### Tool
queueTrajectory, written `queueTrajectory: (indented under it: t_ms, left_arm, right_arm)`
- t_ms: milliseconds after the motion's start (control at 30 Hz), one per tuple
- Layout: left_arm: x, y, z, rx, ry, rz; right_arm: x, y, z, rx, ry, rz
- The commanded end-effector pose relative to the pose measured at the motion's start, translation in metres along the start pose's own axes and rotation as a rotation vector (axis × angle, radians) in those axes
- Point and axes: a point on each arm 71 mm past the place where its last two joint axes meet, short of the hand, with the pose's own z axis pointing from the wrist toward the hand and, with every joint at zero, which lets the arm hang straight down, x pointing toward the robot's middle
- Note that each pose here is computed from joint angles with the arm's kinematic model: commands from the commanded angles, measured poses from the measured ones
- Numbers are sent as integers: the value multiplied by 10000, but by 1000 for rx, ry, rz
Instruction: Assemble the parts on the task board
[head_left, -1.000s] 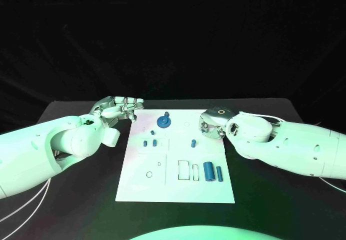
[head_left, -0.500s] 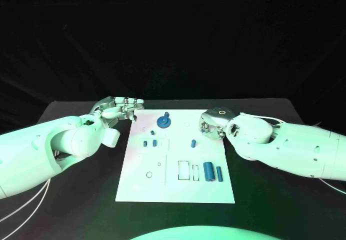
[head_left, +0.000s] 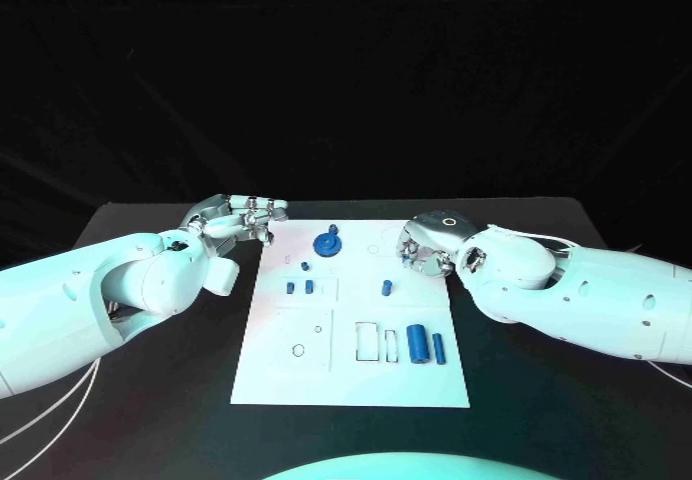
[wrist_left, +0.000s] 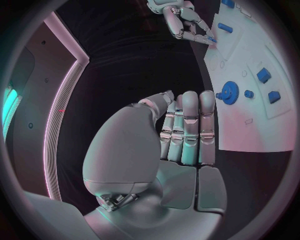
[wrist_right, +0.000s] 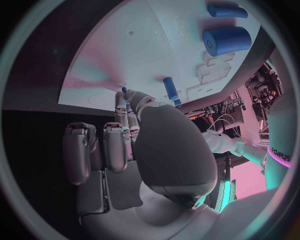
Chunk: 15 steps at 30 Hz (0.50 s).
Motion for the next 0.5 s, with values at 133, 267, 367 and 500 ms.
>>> queueTrajectory:
  t_ms: [133,267,367,500]
  left_arm:
    - [31,-5,4,-3,28,0]
    - [33,-4,4,-4,30,0]
    - [38,-4,7,-4,32,0]
    - [57,-2,16,-4,36,-1]
  right_arm:
    - [-155,57,-105,-18,-45,31]
    - [-223,173,-183,-48,-55,57]
    - [-257,293,-210,-81,-65,76]
    - [-293,533,-232,-144,-74,107]
